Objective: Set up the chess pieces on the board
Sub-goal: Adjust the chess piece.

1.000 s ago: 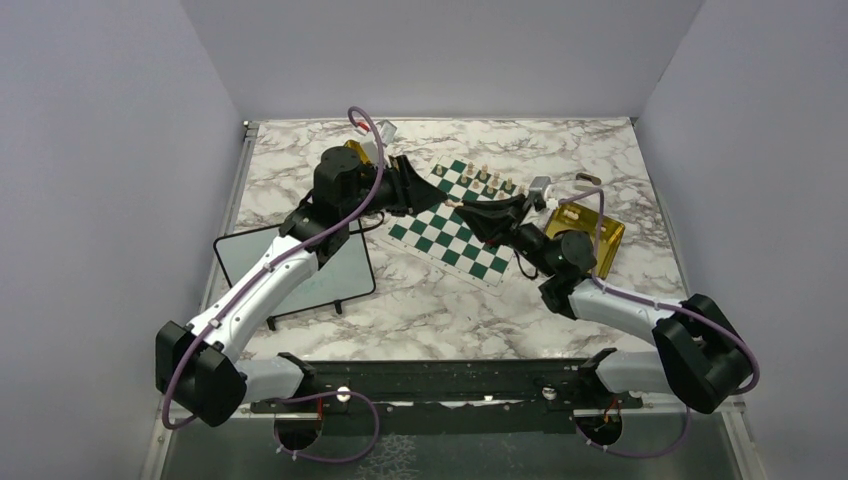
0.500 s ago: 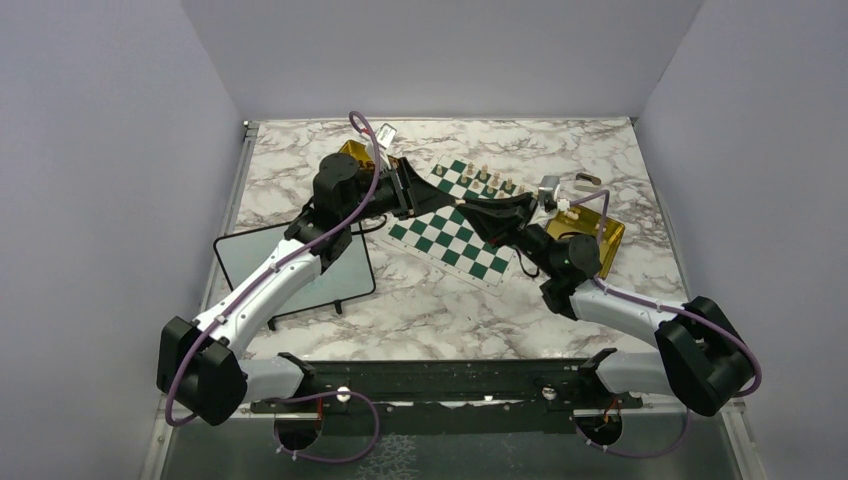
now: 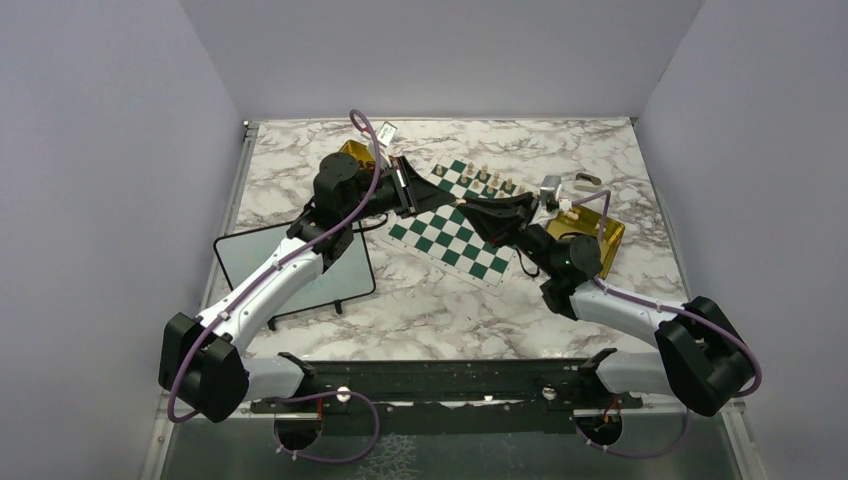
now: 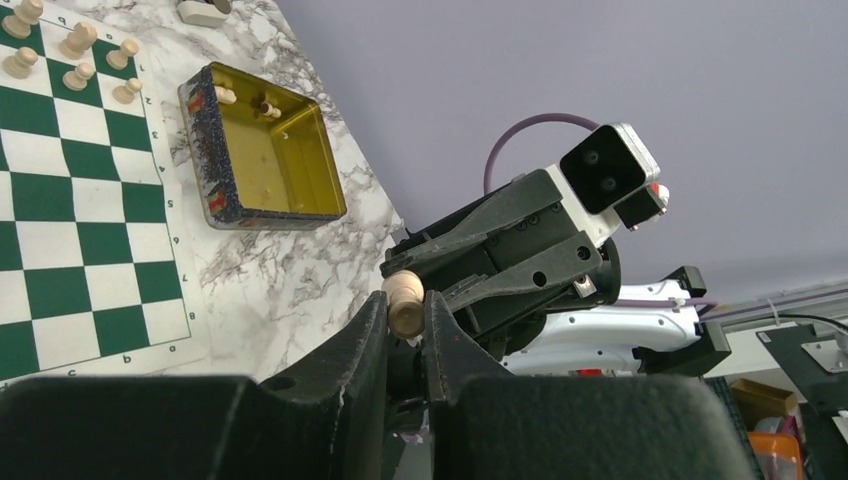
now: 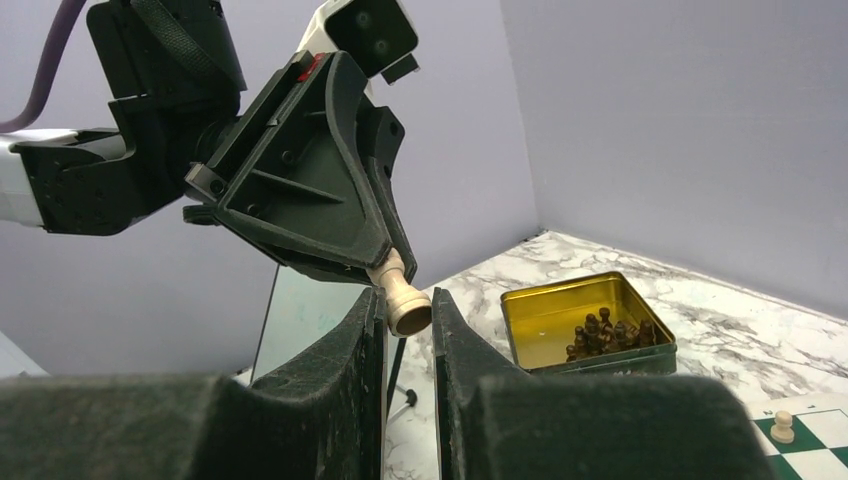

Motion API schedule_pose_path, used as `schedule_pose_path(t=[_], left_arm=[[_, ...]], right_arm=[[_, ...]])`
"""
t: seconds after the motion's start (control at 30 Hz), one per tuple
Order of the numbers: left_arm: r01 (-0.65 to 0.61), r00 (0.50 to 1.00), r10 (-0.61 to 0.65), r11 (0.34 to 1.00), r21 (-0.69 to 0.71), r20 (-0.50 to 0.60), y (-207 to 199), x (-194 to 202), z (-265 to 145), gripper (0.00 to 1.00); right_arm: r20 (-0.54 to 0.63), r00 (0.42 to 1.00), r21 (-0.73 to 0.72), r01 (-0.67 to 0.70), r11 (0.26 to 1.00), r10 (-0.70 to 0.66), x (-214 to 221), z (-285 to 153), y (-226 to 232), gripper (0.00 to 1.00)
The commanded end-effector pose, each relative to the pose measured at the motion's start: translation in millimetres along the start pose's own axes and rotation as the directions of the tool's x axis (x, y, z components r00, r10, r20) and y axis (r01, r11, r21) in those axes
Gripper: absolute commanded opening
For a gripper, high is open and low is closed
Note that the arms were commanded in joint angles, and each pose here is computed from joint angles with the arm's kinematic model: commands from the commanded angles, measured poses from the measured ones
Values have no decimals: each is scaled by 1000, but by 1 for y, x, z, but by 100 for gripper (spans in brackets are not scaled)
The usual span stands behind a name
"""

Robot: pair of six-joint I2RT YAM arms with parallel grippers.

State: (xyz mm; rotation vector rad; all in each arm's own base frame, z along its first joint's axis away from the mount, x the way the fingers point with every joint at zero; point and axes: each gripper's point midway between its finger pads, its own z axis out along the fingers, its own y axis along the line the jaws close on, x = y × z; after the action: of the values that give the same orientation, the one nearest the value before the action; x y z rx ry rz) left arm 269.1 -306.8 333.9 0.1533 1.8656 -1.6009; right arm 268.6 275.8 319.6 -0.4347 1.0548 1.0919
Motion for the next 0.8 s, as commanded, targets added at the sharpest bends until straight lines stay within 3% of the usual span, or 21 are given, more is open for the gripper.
schedule_pose_path(t=[0.0, 0.1, 0.17, 0.5, 0.6, 0.63, 0.67, 0.77], left_arm=[[-15, 1000, 15, 999, 28, -7, -4, 1, -1, 14], [-27, 1000, 27, 1000, 7, 7, -1, -1, -1, 8], [-57, 998, 58, 998, -19, 21, 2, -5, -1, 6], [-255, 963, 270, 934, -249, 25, 34, -36, 12, 2], [-335, 934, 358, 880, -336, 6, 48, -50, 23, 2], [-362, 922, 388, 858, -364, -3, 53, -56, 28, 2], [-385, 910, 415, 834, -396, -11, 59, -62, 33, 2], [-441, 876, 480, 754, -487, -50, 82, -79, 48, 2]], right_arm=[[21, 1000, -17, 9, 1000, -9, -5, 0, 3, 1], [16, 1000, -12, 8, 1000, -7, -3, -1, 2, 3], [9, 1000, 0, 5, 1000, -5, -1, -2, -1, 10], [-154, 988, 73, 2, 997, 9, 20, -36, 0, 71], [-227, 974, 104, 19, 994, 5, 24, -51, 2, 75], [-243, 970, 111, 24, 994, 4, 24, -56, 3, 82], [-264, 965, 121, 27, 992, 6, 25, -62, 4, 95], [-316, 948, 158, 34, 987, 18, 25, -78, 6, 100]])
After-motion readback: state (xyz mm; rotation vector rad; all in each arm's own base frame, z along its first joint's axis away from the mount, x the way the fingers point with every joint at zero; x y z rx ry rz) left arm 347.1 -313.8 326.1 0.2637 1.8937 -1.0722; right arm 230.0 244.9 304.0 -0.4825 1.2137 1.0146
